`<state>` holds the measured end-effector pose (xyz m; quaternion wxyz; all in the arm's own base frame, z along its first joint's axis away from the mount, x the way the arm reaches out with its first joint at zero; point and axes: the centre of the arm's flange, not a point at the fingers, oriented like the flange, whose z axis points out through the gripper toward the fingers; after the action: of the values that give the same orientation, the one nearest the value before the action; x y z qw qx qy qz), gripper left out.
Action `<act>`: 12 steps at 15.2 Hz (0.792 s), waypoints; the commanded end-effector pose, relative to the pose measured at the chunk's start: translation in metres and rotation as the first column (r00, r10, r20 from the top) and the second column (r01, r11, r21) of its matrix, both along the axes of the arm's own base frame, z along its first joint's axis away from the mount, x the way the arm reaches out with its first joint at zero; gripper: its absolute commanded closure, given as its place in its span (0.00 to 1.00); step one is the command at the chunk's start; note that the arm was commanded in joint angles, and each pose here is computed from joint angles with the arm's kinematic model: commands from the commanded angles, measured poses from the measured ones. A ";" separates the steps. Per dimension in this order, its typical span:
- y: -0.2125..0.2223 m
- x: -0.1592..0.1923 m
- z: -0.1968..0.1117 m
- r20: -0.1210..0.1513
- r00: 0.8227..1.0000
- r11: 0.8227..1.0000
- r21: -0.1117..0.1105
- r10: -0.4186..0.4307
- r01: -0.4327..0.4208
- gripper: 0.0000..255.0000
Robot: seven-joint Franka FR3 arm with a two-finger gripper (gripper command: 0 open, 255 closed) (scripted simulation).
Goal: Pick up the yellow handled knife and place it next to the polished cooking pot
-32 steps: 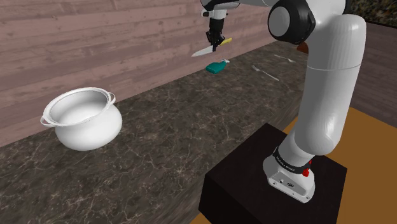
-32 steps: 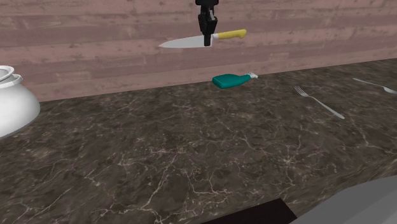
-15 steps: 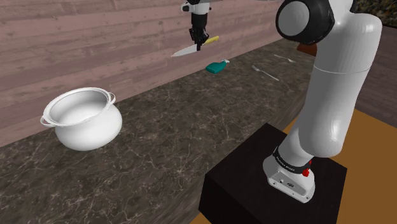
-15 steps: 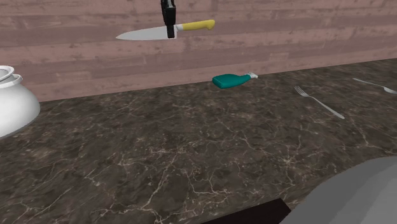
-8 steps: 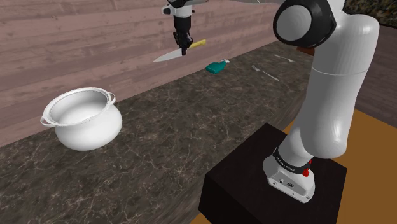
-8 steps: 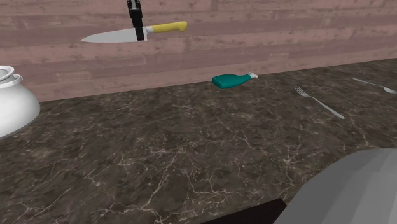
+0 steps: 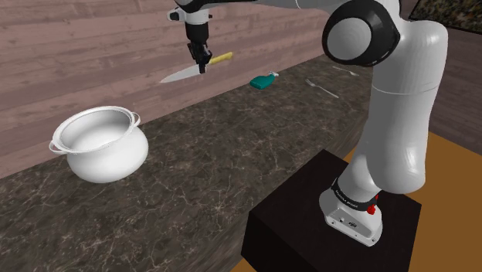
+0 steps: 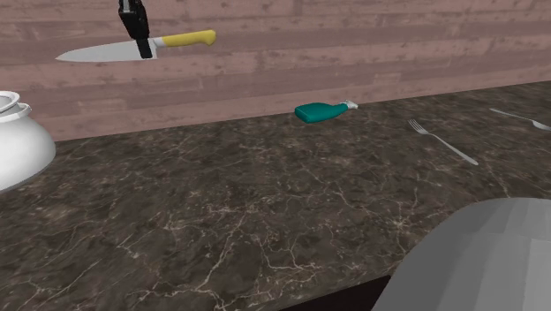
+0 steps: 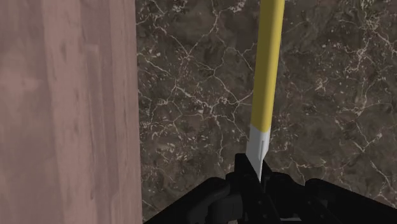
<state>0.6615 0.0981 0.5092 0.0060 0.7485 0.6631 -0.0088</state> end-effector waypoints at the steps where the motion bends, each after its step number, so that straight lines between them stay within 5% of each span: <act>1: 0.028 0.002 0.000 0.000 1.000 1.000 0.000 -0.001 0.001 1.00; 4: 0.075 0.007 0.000 0.000 1.000 1.000 0.000 -0.001 0.001 1.00; 12: 0.075 0.007 -0.043 0.000 1.000 1.000 0.000 -0.001 0.001 1.00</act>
<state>0.6684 0.1728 0.4730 0.0058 0.7487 0.6628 -0.0089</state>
